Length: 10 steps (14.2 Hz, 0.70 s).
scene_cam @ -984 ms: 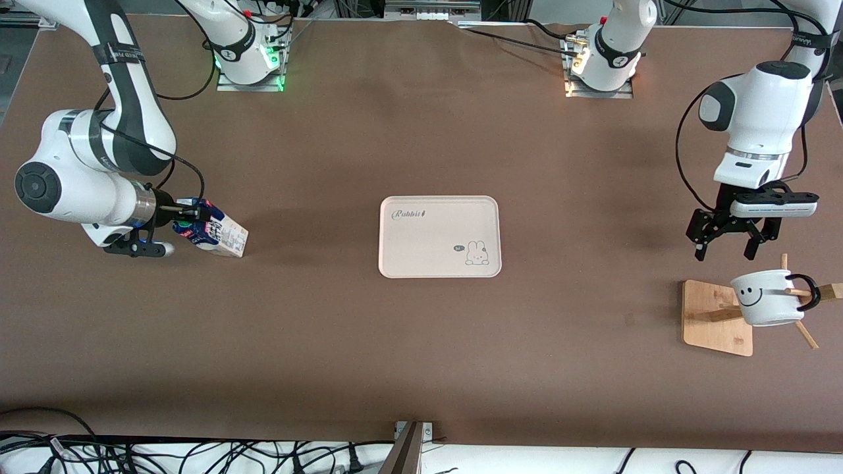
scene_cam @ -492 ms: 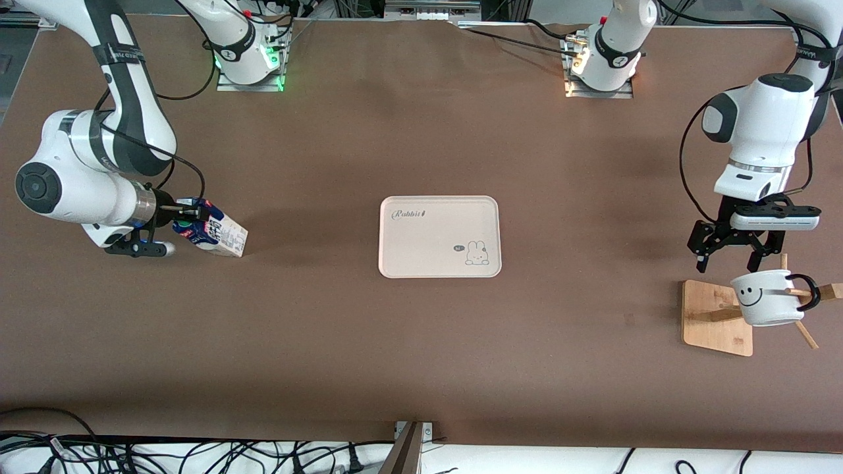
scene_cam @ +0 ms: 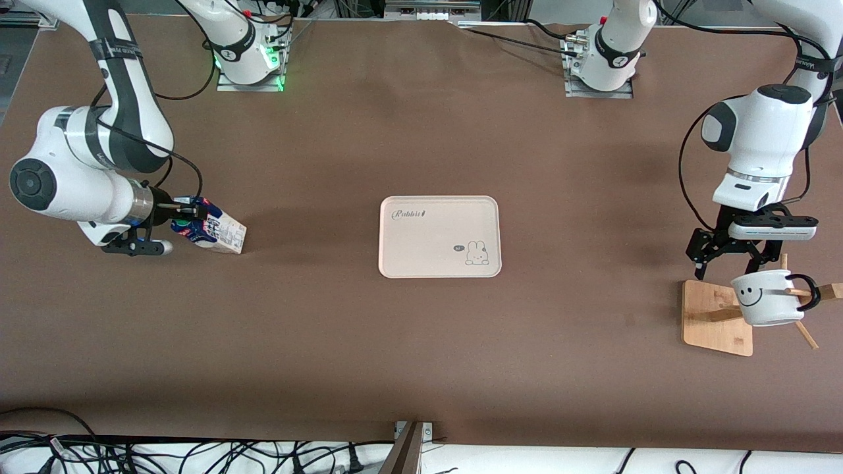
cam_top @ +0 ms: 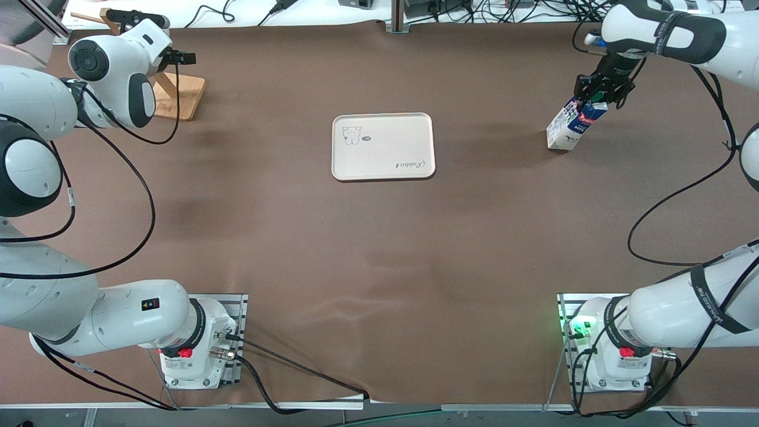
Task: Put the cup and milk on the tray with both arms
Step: 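Carry the carton toward the tray while the left gripper grasps the mug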
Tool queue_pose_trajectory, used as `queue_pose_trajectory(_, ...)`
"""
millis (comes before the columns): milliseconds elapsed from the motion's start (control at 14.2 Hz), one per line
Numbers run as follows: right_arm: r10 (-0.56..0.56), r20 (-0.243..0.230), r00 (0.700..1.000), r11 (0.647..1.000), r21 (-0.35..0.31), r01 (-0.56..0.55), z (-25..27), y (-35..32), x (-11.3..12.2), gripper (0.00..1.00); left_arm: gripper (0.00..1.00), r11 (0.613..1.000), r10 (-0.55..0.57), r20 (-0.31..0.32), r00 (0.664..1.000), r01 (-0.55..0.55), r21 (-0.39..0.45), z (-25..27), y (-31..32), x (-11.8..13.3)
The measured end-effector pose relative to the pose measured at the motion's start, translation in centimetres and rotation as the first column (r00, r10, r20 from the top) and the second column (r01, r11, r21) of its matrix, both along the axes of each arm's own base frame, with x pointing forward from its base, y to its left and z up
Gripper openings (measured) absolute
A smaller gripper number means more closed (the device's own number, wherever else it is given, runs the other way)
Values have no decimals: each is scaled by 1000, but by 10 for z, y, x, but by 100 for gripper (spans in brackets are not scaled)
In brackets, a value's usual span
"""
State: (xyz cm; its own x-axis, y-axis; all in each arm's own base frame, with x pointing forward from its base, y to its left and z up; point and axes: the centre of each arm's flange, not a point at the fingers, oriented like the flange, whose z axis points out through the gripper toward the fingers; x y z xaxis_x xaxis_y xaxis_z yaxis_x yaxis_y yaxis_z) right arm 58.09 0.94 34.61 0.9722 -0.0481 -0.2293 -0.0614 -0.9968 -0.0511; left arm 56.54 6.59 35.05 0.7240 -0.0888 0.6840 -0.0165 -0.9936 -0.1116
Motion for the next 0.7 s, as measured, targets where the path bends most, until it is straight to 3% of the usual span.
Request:
queue_pose_trajectory(211, 18, 26, 999, 1000, 7, -18, 56, 7, -11, 50, 100, 1000, 0, -2, 1000, 0, -1, -3, 0, 5)
queue_pose_trajectory(492, 106, 105, 989, 994, 15, -108, 117, 58, -31, 50, 96, 1000, -11, -2, 1000, 11, 3, -6, -1, 10)
queue_pose_trajectory(703, 100, 154, 983, 994, 37, -107, 124, 120, -36, 50, 65, 1000, -20, -4, 1000, 20, 10, -8, -2, 11)
